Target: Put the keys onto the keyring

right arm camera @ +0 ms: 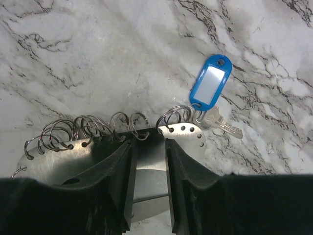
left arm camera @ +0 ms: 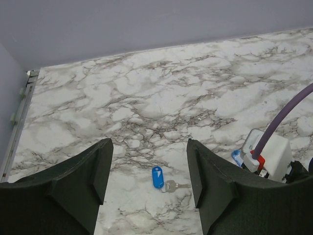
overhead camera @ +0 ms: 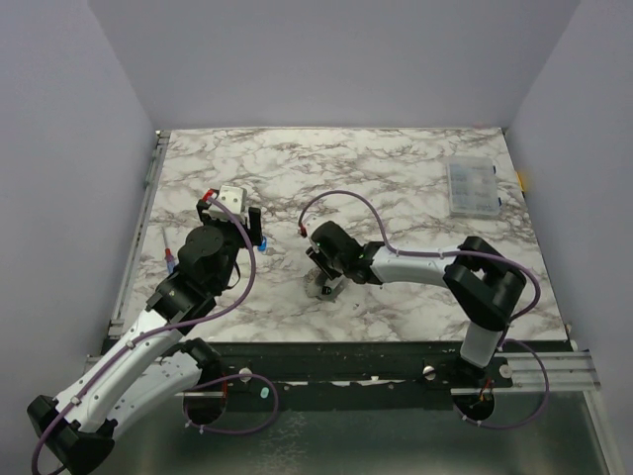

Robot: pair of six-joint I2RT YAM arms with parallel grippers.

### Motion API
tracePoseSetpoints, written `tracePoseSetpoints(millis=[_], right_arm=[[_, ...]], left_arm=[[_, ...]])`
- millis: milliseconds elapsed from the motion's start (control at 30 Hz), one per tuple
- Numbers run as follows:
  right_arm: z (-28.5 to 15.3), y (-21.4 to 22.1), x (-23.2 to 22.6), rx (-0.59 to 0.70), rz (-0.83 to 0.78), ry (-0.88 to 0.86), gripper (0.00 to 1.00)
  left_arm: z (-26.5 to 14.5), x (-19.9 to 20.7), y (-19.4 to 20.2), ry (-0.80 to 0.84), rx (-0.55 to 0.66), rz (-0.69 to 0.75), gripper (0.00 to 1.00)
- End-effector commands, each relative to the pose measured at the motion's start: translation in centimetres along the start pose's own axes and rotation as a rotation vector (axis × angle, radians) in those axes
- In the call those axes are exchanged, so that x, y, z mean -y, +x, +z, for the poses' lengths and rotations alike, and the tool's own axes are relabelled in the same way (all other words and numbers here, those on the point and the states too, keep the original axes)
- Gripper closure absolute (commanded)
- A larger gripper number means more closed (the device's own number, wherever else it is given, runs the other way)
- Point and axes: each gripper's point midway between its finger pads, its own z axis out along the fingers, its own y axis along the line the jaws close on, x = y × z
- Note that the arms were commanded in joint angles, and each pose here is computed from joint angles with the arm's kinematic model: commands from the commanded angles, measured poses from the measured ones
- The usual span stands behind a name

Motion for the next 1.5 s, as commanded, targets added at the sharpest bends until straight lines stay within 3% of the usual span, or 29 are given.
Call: tracePoseSetpoints(millis=[0, 733, 900, 1067, 1200, 1300, 1367, 1467], right_arm=[[0.7, -1.2, 0.1, 0.027, -0.03, 0.0, 0.61], [2.0, -2.0, 0.1, 0.052, -0.047, 0.015, 0.62], [2.0, -2.1, 0.2, 0.053, -0.049, 0.02, 0.7], [1.6, -2.1, 0.6, 0.051, -0.055, 0.034, 0.72], [1.5, -2.0, 0.5, 0.048, -0.058, 0.03, 0.86], [1.3, -2.0, 0.7, 0.046, -0.056, 0.038, 0.89], [1.1, -2.0, 0.8, 0.049, -0.049, 0.042, 0.85], [0.8, -2.2, 0.9, 0.054, -0.037, 0.044, 0.61]], left_arm=[[0.0, -0.5, 0.7, -0.029, -0.016, 0.008, 0.32], [0.0, -0.6, 0.7, -0.031, -0.016, 0.008, 0.32], [0.1, -0.5, 0.8, -0.029, -0.018, 0.01, 0.32], [0.2, -0.4, 0.8, -0.027, -0.021, 0.01, 0.32], [0.2, -0.4, 0.9, -0.027, -0.023, 0.011, 0.32], [0.3, -0.4, 1.0, -0.027, -0.028, 0.013, 0.32], [0.3, -0.3, 1.0, -0.026, -0.027, 0.012, 0.32], [0.3, -0.3, 1.1, -0.026, -0.03, 0.015, 0.32]])
